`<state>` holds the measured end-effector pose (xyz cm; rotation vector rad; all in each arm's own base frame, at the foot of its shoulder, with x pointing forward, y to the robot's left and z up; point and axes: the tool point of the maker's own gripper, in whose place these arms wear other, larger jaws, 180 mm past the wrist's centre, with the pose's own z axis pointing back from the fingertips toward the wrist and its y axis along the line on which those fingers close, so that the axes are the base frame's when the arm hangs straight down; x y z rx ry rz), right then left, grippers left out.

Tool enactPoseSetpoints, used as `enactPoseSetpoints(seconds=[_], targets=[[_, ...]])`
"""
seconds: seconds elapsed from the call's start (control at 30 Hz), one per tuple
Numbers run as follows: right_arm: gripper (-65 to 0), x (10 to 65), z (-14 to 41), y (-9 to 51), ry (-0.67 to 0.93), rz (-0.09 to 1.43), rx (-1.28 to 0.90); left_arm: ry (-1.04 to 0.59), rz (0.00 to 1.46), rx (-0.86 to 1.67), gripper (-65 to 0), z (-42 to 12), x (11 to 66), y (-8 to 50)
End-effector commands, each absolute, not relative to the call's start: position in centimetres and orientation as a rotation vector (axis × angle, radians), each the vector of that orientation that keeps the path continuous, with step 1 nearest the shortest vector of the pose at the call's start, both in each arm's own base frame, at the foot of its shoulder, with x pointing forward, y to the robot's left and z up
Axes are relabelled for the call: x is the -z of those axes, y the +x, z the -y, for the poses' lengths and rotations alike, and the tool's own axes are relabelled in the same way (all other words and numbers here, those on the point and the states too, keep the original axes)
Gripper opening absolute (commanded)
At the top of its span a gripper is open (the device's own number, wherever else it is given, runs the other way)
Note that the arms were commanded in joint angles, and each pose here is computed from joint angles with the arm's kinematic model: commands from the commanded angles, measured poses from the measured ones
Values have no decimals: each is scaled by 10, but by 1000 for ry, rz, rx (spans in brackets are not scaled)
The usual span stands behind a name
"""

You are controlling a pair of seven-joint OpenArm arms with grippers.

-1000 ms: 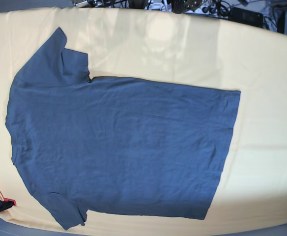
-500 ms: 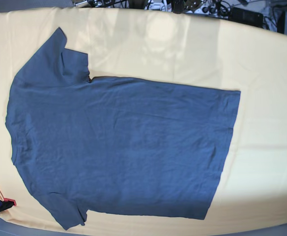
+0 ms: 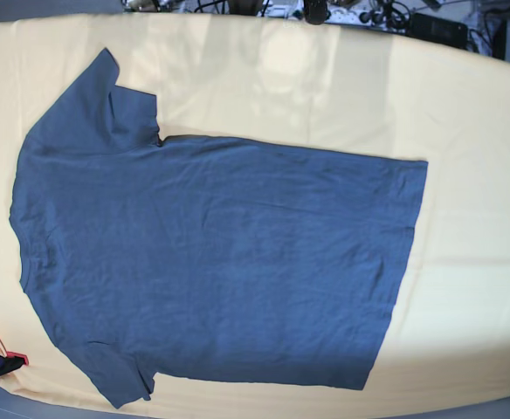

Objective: Fold the T-shirt properly

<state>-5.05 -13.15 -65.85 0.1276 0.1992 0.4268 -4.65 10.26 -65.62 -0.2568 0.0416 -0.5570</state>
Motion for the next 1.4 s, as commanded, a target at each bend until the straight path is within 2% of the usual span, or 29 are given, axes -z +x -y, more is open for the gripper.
enactPoseSetpoints(seconds=[0.0,0.13,0.23,0.43,0.57,0.67,0.77,1.0,1.17,1.37], targets=[[-650,655,133,-79,150,-260,-465,-275,-70,557,-650,-102,654,-61],[-650,644,138,-132,200,-342,-608,-349,-104,568,-650,-99,643,-94],[-650,637,132,-153,223,-348,-673,-385,-99,554,-650,-99,634,-105],[-650,623,138,-150,194,-290,-609,-394,-105,532,-650,-119,614,-124],[-650,613,153,-143,157,-241,-633,-350,-117,574,-650,-159,602,-133],[-650,603,170,-151,139,-274,-650,-330,-136,579,-650,-182,592,-139],[-650,590,174,-168,191,-308,-634,-327,-139,621,-650,-197,576,-145],[-650,544,181,-187,224,-300,-672,-375,-119,794,-650,-207,518,-152],[-650,496,174,-179,224,-215,-752,-403,-148,928,-650,-212,467,-157],[-650,440,169,-170,186,-183,-815,-392,-79,994,-650,-213,417,-131]])
